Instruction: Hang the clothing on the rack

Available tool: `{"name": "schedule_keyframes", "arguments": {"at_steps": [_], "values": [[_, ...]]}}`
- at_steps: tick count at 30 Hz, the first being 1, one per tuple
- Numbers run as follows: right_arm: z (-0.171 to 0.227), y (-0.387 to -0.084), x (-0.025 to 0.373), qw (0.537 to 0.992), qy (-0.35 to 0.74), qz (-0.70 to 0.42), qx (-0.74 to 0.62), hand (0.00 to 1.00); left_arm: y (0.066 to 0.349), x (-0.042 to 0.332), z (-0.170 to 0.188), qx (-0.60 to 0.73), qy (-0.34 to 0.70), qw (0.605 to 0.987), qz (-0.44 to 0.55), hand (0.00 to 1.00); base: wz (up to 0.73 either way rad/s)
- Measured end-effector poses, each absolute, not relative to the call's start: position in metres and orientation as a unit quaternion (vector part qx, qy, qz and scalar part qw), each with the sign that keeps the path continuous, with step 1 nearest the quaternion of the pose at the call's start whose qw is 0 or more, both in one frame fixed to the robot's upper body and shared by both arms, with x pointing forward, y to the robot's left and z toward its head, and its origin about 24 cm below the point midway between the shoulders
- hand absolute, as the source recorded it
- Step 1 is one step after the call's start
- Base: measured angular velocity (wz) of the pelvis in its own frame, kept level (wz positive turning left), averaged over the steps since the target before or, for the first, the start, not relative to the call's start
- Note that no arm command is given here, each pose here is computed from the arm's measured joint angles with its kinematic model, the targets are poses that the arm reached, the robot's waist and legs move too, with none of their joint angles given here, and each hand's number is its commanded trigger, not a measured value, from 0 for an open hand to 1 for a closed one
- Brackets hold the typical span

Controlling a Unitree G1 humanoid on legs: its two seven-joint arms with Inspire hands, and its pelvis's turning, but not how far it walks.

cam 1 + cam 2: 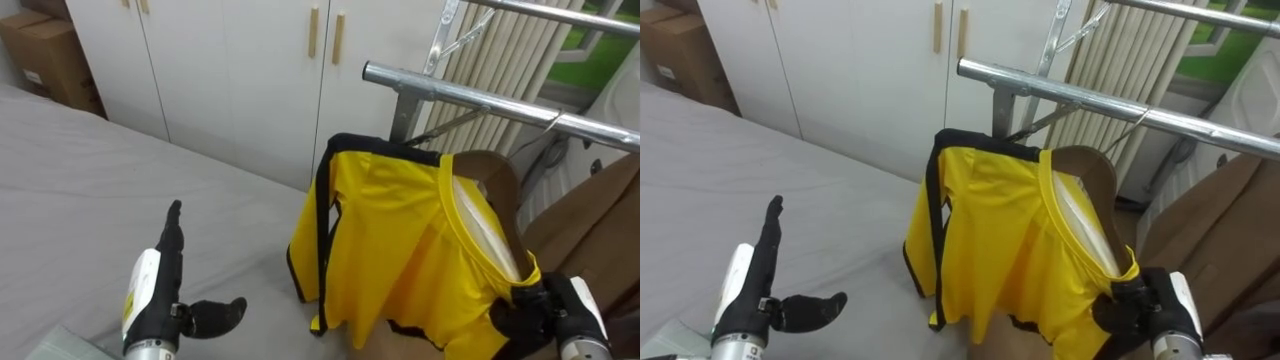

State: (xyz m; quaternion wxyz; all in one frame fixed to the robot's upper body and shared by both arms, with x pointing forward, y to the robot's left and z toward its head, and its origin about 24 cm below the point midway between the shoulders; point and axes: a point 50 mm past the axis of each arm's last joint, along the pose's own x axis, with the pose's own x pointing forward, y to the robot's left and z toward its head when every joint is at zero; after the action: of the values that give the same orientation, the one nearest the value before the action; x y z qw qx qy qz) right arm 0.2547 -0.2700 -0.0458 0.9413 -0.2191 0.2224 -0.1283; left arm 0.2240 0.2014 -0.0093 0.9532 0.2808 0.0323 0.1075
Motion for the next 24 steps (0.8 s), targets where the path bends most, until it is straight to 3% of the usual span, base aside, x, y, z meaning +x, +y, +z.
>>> {"name": "schedule_keyframes", "arguments": {"at_steps": [24], "values": [[-0.0474,-0.2686,0.2534,0.941,0.224,-0.129,-0.221,0.00,0.2009,0.2239,-0.0105,0.287,0.037,0.953,0.089,0.00,0.00]]}}
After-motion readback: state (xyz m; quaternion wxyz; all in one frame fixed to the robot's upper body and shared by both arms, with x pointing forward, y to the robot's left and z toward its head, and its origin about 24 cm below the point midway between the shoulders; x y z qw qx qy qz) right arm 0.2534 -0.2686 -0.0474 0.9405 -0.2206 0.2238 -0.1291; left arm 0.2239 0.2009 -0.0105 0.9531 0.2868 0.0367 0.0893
